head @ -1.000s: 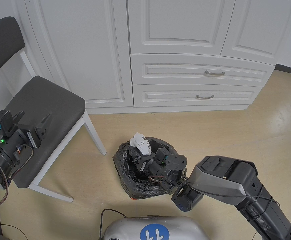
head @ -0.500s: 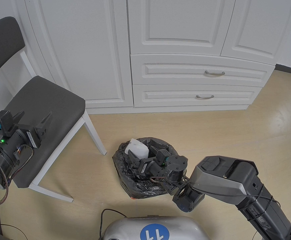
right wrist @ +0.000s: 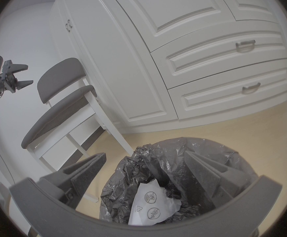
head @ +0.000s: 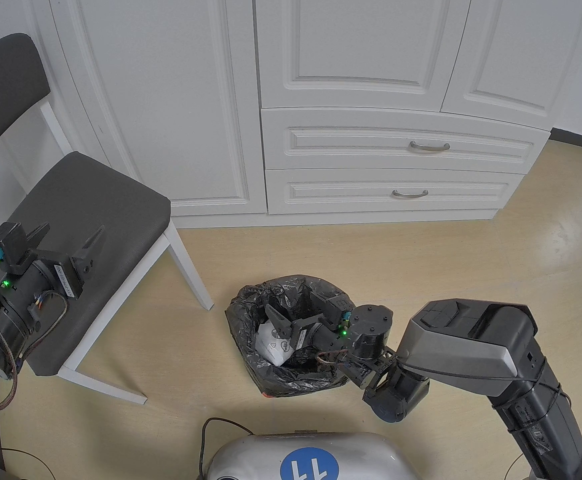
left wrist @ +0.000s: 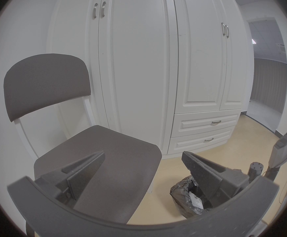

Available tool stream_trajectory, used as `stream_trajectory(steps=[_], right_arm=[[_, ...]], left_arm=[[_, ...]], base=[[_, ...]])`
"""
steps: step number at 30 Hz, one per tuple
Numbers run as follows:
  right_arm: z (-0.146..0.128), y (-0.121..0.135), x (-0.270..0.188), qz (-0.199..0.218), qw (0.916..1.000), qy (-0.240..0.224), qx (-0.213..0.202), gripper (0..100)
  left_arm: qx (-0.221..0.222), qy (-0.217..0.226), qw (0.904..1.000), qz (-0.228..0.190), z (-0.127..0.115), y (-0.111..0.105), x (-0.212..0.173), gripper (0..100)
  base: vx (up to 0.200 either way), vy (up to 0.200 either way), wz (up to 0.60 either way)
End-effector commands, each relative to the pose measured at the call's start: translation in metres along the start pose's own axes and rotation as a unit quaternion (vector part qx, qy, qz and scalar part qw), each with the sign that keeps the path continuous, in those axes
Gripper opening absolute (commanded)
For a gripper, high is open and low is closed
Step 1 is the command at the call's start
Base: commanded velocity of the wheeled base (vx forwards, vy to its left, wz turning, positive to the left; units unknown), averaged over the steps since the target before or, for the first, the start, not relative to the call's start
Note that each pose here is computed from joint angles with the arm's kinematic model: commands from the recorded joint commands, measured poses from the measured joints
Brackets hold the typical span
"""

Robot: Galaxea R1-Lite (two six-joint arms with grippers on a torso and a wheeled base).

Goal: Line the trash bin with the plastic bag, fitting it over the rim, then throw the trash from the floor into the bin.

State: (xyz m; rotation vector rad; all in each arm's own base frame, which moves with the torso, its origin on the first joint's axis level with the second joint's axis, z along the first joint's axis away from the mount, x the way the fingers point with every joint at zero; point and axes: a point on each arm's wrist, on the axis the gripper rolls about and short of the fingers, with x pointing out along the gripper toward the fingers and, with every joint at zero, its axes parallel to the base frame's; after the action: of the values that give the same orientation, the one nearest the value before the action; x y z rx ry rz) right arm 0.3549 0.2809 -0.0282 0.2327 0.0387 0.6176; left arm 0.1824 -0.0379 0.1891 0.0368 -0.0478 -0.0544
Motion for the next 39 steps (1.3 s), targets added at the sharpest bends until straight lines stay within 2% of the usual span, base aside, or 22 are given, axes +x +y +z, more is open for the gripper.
stream_trajectory(steps=[1,5,6,7,9,10,11,13,18,23,26,28,30,32,36,39], right_arm=[[0.021,-0.001,-0.009,-0.007,0.9999,0.000,-0.015,100],[0.040,-0.009,-0.021,-0.032,0.9977,0.047,-0.035,100],[0.056,-0.020,-0.028,-0.054,0.9950,0.068,-0.049,100],[0.059,-0.022,-0.030,-0.059,0.9945,0.071,-0.050,100],[0.094,-0.028,-0.043,-0.081,0.9908,0.095,-0.053,100],[0.098,-0.028,-0.044,-0.082,0.9906,0.096,-0.052,100],[0.121,-0.023,-0.052,-0.083,0.9911,0.092,-0.049,100],[0.140,-0.018,-0.065,-0.083,0.9923,0.081,-0.045,100],[0.162,-0.012,-0.095,-0.093,0.9926,0.063,-0.047,100],[0.203,-0.010,-0.133,-0.109,0.9928,0.012,-0.050,100],[0.217,-0.006,-0.146,-0.126,0.9908,-0.013,-0.048,100],[0.233,-0.002,-0.162,-0.161,0.9848,-0.048,-0.045,100],[0.245,0.002,-0.177,-0.175,0.9803,-0.081,-0.041,100],[0.258,0.008,-0.194,-0.174,0.9771,-0.116,-0.037,100],[0.272,0.015,-0.234,-0.178,0.9710,-0.155,-0.037,100],[0.280,0.020,-0.270,-0.200,0.9610,-0.187,-0.041,100]], left_arm=[[0.000,0.003,1.0000,-0.001,-0.001,0.000,0.000,100],[0.004,0.008,1.0000,0.000,-0.003,0.000,0.002,100],[0.015,0.007,0.9998,0.006,-0.003,0.001,0.003,100],[0.019,0.007,0.9998,0.009,-0.003,0.003,0.003,100],[0.040,0.006,0.9986,0.034,-0.002,0.012,0.000,100],[0.042,0.004,0.9985,0.034,-0.002,0.013,0.000,100],[0.044,-0.002,0.9984,0.037,0.000,0.013,-0.002,100],[0.045,-0.005,0.9983,0.038,-0.002,0.014,-0.008,100],[0.059,-0.018,0.9970,0.046,0.004,0.016,-0.014,100],[0.058,-0.096,0.9898,0.088,0.039,0.030,-0.026,100],[0.054,-0.116,0.9873,0.095,0.047,0.032,-0.033,100],[0.049,-0.136,0.9846,0.099,0.053,0.033,-0.044,100],[0.041,-0.150,0.9828,0.100,0.056,0.033,-0.053,100],[0.031,-0.167,0.9803,0.101,0.061,0.033,-0.062,100],[0.020,-0.189,0.9749,0.116,0.068,0.034,-0.075,100],[0.016,-0.200,0.9723,0.120,0.072,0.035,-0.086,100]], base=[[0.000,0.000,0.00],[0.000,0.000,0.00],[0.000,0.000,0.00],[0.000,0.000,0.00],[0.000,0.000,0.00],[0.000,0.000,0.00],[0.000,0.000,0.00],[0.000,0.000,0.00],[0.000,0.000,0.00],[0.000,0.000,0.00],[0.000,0.000,0.00],[0.000,0.000,0.00],[0.000,0.000,0.00],[0.000,0.000,0.00],[0.000,0.000,0.00],[0.000,0.000,0.00]])
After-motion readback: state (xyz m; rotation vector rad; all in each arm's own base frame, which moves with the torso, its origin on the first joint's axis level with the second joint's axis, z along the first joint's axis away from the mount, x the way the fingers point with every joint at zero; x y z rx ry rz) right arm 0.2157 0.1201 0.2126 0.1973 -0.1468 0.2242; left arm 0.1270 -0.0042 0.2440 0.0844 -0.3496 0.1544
